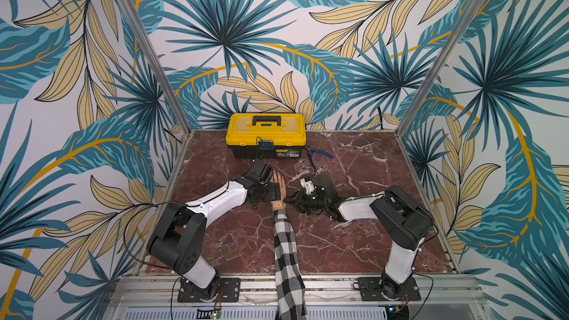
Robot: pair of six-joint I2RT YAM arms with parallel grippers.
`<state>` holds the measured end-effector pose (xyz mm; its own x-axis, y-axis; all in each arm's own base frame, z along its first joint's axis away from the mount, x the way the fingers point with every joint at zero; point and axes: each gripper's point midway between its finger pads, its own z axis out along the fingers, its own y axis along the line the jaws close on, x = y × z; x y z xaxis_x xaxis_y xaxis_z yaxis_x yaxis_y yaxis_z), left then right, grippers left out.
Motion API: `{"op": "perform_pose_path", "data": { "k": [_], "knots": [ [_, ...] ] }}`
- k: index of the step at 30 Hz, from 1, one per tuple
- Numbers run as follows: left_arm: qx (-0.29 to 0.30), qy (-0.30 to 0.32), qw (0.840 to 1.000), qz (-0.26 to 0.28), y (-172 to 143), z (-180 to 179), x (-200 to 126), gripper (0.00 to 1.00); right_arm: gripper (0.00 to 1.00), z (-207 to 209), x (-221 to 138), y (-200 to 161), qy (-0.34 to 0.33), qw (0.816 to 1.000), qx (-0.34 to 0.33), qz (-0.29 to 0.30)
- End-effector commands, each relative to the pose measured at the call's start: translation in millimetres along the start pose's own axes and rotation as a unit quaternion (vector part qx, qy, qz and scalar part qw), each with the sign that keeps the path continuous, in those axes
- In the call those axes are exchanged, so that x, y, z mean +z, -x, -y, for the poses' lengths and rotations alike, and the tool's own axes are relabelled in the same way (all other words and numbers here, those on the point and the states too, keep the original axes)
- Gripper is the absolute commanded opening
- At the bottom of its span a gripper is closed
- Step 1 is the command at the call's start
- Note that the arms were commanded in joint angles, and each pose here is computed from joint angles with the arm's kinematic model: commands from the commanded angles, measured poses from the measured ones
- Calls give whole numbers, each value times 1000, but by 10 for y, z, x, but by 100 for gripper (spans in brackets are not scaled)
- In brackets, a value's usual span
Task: Take off the watch
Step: Take off the watch from the hand.
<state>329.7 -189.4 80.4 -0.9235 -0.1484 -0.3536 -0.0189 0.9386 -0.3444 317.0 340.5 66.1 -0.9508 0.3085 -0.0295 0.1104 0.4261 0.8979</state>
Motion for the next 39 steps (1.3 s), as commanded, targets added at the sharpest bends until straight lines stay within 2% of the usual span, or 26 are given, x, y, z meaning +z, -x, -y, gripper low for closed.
{"op": "perform_pose_path", "data": {
  "k": [1,9,18,34,39],
  "knots": [
    [2,-3,1000,3,2,-13,-37,89,24,-60,64,-25,11,1000,-5,-10],
    [1,-2,1000,1,-18,-24,-24,89,15,-100,97,-54,25,1000,-3,-16],
    [-1,1,1000,-1,-35,-40,-8,89,18,-222,128,-66,62,998,6,-24],
    [0,-3,1000,1,-20,-16,-25,89,12,65,164,-162,23,999,16,-32],
    [-1,-3,1000,1,-21,-18,-34,89,5,41,185,-173,22,999,12,-37]
  ]
}}
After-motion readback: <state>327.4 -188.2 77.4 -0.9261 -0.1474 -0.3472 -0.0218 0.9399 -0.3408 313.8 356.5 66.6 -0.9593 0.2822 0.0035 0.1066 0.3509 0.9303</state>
